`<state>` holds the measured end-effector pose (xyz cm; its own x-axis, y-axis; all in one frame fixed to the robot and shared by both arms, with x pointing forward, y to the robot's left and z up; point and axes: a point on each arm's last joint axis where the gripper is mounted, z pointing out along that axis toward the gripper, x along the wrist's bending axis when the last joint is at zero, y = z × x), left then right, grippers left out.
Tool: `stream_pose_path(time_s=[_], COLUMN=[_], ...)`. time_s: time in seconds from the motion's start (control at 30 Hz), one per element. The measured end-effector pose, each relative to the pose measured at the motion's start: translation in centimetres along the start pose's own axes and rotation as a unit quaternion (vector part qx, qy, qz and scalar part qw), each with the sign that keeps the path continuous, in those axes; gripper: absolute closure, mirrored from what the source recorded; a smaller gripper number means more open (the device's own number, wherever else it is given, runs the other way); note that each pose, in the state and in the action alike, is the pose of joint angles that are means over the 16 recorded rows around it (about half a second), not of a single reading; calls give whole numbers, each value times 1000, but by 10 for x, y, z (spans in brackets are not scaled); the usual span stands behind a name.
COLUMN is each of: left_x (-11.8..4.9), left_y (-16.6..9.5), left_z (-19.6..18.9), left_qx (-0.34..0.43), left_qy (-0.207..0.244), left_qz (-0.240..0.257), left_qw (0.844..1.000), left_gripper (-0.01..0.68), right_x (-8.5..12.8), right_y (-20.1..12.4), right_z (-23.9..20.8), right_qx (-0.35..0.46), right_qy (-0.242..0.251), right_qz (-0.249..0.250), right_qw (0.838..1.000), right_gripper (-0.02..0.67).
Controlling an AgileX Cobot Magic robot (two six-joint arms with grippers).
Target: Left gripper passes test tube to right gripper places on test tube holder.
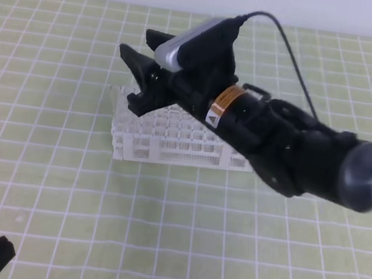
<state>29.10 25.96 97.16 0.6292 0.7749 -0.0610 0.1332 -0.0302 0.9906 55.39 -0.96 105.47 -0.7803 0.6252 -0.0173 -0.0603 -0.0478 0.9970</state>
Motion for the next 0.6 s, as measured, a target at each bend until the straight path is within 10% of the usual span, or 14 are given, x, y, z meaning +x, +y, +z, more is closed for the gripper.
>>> stream_pose_path(time_s=[0.6], left_x=[0], left_y=[0], left_z=[0], left_qx=[0], left_qy=[0], left_qz=[0], left_qw=[1000], left_gripper=[675], right_x=[28], right_y=[113], right_z=[-173], right_qx=[-22], right_qy=[-38], right_qz=[-18], right_qw=[999], right_gripper=[653])
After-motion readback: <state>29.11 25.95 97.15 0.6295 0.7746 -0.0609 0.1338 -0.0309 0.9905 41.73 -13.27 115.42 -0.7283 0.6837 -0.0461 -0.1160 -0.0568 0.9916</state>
